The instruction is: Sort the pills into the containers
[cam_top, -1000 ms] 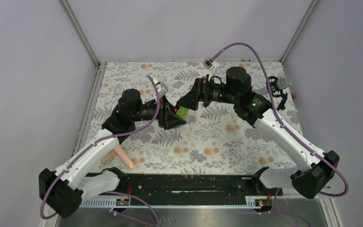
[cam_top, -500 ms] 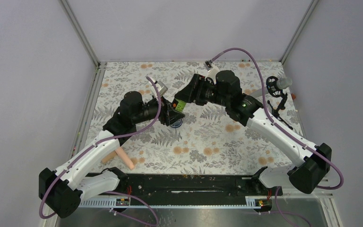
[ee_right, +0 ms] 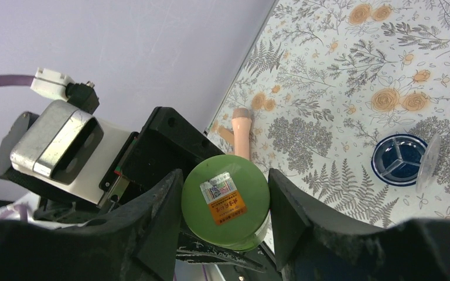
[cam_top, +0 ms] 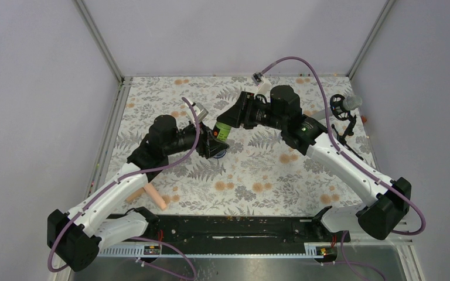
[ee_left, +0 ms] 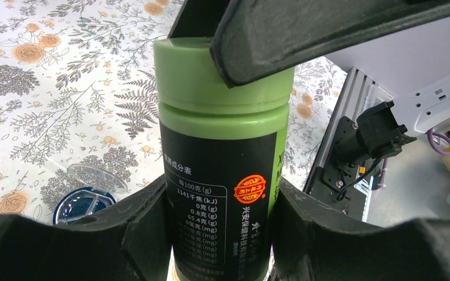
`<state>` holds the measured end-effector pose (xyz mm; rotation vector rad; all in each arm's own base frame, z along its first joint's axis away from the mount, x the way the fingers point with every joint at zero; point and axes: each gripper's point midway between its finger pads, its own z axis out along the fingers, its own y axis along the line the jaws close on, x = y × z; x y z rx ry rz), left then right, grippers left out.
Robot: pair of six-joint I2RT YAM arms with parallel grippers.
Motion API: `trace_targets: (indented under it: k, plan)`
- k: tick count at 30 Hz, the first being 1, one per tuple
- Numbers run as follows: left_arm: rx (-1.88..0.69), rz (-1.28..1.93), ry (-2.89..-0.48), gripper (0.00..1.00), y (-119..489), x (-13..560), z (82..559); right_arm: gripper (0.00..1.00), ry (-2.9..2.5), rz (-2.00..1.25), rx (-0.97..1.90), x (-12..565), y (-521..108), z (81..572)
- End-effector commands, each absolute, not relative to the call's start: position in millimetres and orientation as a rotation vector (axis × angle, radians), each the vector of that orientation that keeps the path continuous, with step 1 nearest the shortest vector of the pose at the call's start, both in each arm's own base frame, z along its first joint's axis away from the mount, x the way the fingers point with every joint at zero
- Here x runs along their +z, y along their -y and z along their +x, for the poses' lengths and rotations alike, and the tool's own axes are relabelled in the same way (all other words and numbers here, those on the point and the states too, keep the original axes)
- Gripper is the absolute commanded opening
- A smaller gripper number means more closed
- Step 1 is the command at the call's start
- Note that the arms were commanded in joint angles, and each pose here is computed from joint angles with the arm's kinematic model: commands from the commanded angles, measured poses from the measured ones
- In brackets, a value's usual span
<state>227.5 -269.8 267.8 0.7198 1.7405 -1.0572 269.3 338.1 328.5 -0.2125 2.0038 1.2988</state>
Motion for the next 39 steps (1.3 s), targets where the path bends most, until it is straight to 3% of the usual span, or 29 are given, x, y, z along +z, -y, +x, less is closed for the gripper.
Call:
trace_targets:
  k: [1, 3, 8, 10, 14, 16, 22, 27, 33, 34, 36, 37, 38, 39]
  plan:
    - [-1.079, 0.735, -1.616, 0.0, 272, 301, 224, 0.65, -1.964, -0.332, 1.306, 339, -331, 259]
    - [-1.084, 0.737, -1.614, 0.0, 272, 301, 223, 0.79, -1.967, -0.34, 1.321, 341, -332, 256]
    - [-1.087, 0.74, -1.609, 0.0, 273, 304, 223, 0.83, -2.0, -0.368, 1.376, 336, -340, 252]
    - [-1.09, 0.743, -1.608, 0.0, 274, 304, 223, 0.7, -2.004, -0.374, 1.378, 335, -341, 252]
    - [-1.108, 0.765, -1.607, 0.0, 274, 304, 218, 0.18, -1.957, -0.423, 1.386, 345, -339, 248]
    - [-1.157, 0.813, -1.6, 0.0, 276, 304, 207, 0.02, -1.889, -0.486, 1.407, 355, -335, 245]
    - [-1.536, 1.053, -1.577, 0.0, 288, 310, 149, 0.0, -1.616, -0.821, 1.618, 396, -313, 204]
    - [-1.639, 1.153, -1.468, 0.0, 285, 324, 126, 0.0, -1.42, -1.123, 1.664, 397, -294, 152]
    - [-1.621, 1.148, -1.449, 0.0, 289, 329, 134, 0.0, -1.615, -0.864, 1.429, 385, -292, 195]
    - [-1.621, 1.149, -1.447, 0.0, 290, 330, 135, 0.09, -1.64, -0.794, 1.404, 384, -292, 205]
    - [-1.622, 1.151, -1.449, 0.0, 292, 330, 138, 0.46, -1.649, -0.747, 1.414, 380, -293, 210]
    - [-1.62, 1.151, -1.445, 0.0, 293, 331, 139, 0.57, -1.648, -0.716, 1.421, 381, -295, 214]
    - [-1.617, 1.147, -1.449, 0.0, 293, 331, 141, 0.82, -1.65, -0.703, 1.435, 382, -296, 214]
    - [-1.611, 1.143, -1.448, 0.0, 294, 331, 142, 0.97, -1.663, -0.686, 1.446, 381, -297, 215]
